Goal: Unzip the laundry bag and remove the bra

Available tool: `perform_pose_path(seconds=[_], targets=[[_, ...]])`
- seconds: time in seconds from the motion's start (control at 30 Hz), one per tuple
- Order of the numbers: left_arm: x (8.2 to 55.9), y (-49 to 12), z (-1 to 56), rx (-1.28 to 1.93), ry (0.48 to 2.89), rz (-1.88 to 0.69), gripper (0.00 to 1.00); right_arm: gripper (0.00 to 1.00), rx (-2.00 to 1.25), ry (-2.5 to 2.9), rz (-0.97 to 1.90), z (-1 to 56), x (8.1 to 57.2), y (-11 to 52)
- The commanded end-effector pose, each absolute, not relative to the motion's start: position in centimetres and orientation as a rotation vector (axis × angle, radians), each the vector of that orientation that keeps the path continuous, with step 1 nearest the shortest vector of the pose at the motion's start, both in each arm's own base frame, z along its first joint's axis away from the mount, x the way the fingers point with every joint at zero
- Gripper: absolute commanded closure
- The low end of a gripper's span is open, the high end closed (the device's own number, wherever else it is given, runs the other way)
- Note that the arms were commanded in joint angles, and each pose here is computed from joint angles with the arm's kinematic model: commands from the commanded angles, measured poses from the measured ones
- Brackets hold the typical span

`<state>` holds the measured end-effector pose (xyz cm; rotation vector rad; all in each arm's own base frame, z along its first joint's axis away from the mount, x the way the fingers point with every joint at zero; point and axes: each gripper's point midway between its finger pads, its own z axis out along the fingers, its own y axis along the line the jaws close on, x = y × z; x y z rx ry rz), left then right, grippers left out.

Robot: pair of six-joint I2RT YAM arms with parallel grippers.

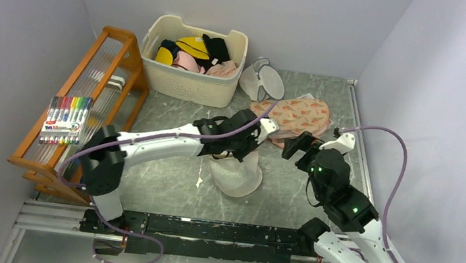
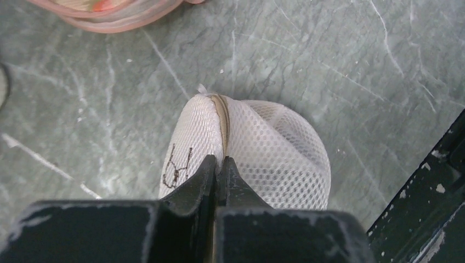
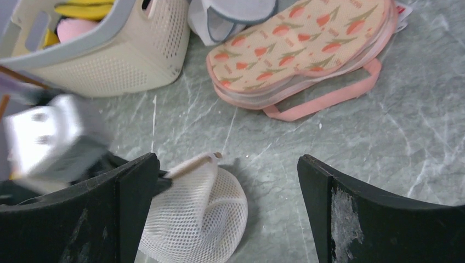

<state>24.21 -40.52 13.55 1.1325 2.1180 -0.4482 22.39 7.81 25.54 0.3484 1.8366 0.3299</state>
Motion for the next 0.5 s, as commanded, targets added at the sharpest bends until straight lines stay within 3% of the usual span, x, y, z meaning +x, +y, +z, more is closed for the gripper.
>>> perform_pose_path(seconds=[0.0,0.23,0.47], targets=[[24.7,-39.3,19.3,1.11,1.899,-0.454,0.93,0.0,0.263,1.887,0.373,24.1,23.3,10.1],[24.6,-36.8,23.2,1.06,1.666,-0.437,0.93,0.0,0.092,1.919,0.463,23.6,24.9,13.9],[23.8,-35.0,25.9,1.008,1.434,-0.456,0.93,0.01,-0.203,2.001,0.8,22.2,26.2,17.5]])
